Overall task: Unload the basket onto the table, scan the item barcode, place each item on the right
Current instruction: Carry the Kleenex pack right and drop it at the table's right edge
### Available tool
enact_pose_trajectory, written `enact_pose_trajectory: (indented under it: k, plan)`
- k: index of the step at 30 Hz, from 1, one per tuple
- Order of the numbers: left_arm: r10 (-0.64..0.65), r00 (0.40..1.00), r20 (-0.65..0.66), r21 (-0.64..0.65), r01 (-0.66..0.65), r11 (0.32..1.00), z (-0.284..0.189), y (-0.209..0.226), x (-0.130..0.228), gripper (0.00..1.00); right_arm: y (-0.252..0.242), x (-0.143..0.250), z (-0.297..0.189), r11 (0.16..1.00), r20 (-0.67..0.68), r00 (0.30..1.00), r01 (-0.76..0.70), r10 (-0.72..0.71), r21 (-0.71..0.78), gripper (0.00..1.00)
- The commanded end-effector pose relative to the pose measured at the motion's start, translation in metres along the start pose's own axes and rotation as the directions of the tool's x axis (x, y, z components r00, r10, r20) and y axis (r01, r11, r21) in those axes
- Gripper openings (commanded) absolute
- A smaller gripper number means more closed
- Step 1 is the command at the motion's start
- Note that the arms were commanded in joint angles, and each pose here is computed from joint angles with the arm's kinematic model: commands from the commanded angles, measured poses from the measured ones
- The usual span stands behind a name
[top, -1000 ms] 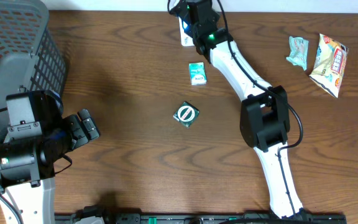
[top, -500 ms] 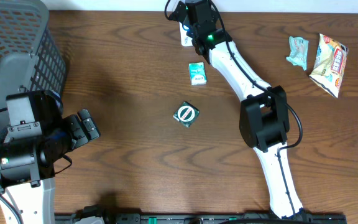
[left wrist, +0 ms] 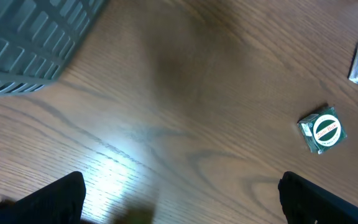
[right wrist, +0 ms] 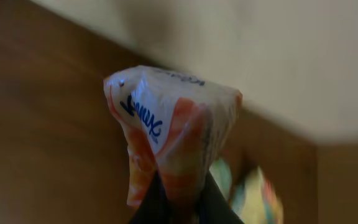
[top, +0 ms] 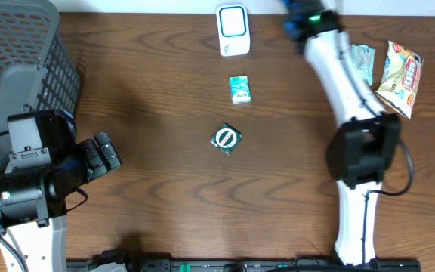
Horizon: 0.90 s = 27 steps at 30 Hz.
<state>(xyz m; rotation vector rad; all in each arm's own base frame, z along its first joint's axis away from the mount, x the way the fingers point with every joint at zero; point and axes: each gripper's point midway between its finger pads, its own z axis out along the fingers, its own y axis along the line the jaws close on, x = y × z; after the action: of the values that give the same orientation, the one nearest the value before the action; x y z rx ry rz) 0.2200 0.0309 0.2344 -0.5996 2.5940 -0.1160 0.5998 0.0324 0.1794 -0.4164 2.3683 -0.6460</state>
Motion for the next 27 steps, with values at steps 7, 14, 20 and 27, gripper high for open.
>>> enact_pose_trajectory:
  k: [7, 14, 20, 27]
  plan:
    - [-0.014, 1.0, 0.003, -0.019, 0.014, 1.0, 0.0, 0.004, -0.001, 0.97, -0.065, 0.116, 0.041, 0.966, -0.308, 0.917, -0.254, 0.255, 0.042, 0.01]
    - [-0.014, 1.0, 0.003, -0.019, 0.014, 1.0, 0.0, 0.004, -0.001, 0.98, -0.096, 0.184, 0.058, 0.914, -0.433, 0.808, -0.383, 0.4, 0.131, 0.42]
    - [-0.014, 1.0, 0.003, -0.019, 0.014, 1.0, 0.0, 0.004, -0.001, 0.98, -0.082, 0.194, 0.063, 0.885, -0.466, 0.778, -0.466, 0.421, 0.022, 0.99]
    - [-0.014, 1.0, 0.003, -0.019, 0.014, 1.0, 0.0, 0.004, -0.001, 0.98, -0.067, 0.17, 0.049, 0.886, -0.436, 0.807, -0.461, 0.398, -0.045, 0.99]
